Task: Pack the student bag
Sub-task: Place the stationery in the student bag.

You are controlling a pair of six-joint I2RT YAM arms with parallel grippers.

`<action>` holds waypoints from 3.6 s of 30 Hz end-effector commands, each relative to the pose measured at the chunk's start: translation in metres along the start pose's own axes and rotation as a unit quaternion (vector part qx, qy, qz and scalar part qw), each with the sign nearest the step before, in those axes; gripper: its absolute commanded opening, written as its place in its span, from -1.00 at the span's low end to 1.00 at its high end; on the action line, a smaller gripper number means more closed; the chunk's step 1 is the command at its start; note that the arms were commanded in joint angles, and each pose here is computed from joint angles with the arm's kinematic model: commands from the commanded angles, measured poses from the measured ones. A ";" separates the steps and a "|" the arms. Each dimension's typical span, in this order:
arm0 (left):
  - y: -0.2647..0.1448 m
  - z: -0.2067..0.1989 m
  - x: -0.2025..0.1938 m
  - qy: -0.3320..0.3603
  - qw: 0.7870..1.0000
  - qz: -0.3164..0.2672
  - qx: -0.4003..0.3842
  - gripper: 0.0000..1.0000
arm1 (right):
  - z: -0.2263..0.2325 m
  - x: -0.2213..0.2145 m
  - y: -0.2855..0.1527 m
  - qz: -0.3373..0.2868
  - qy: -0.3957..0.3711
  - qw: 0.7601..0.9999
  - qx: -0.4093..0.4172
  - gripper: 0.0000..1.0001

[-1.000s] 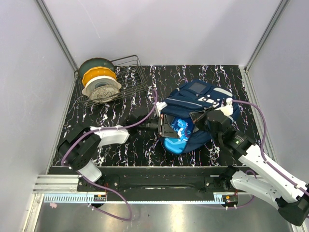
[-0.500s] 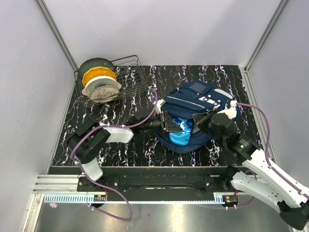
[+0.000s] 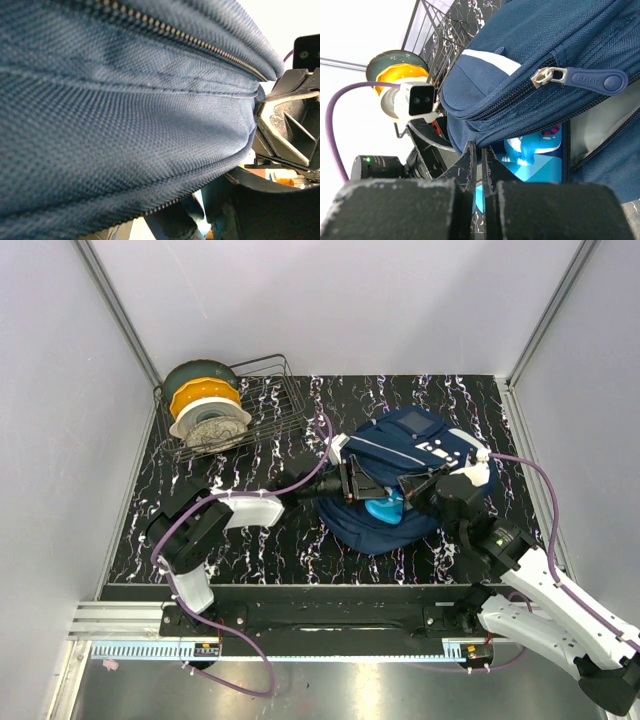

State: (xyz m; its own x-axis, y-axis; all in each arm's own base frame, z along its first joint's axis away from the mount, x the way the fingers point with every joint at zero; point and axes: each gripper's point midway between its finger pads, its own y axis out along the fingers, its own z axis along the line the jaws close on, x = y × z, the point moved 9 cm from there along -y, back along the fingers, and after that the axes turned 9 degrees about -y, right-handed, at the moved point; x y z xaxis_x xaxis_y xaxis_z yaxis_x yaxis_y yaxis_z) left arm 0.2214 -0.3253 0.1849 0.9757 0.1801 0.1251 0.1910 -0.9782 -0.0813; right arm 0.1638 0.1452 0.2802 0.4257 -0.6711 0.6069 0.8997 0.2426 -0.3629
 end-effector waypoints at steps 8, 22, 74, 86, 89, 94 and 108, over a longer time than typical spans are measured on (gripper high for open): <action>-0.027 -0.021 -0.001 0.128 0.989 0.036 0.072 0.54 | 0.018 0.013 -0.011 -0.027 0.039 0.997 0.057 -1.00; -0.057 -0.012 -0.006 0.187 0.958 0.036 0.216 0.92 | 0.015 0.011 -0.008 -0.027 0.040 0.998 0.048 -1.00; 0.011 -0.033 0.029 0.075 0.985 -0.131 0.087 -1.00 | 0.020 0.009 -0.013 -0.004 0.031 0.997 0.069 -1.00; 0.029 -0.018 0.049 0.071 0.971 -0.210 0.087 -0.66 | 0.016 0.006 -0.012 0.002 0.032 0.997 0.064 -1.00; 0.027 -0.004 0.040 0.073 0.974 -0.190 0.099 -0.47 | 0.015 0.007 -0.012 -0.005 0.032 0.998 0.059 -1.00; 0.012 0.001 0.028 0.093 0.971 -0.185 0.118 0.17 | 0.011 0.008 -0.012 -0.016 0.037 0.998 0.051 -1.00; 0.003 0.004 -0.005 0.077 0.985 -0.114 0.101 0.47 | 0.013 0.007 -0.009 -0.013 0.038 0.998 0.050 -1.00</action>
State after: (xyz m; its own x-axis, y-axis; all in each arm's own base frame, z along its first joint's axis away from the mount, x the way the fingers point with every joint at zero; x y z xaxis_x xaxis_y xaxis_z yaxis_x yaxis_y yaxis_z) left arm 0.2231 -0.3191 0.1695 0.8670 0.3841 0.3176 0.4772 -0.8236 -0.3066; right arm 0.1602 0.1395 0.2724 0.4098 -0.6927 0.5935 0.9036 0.2194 -0.3678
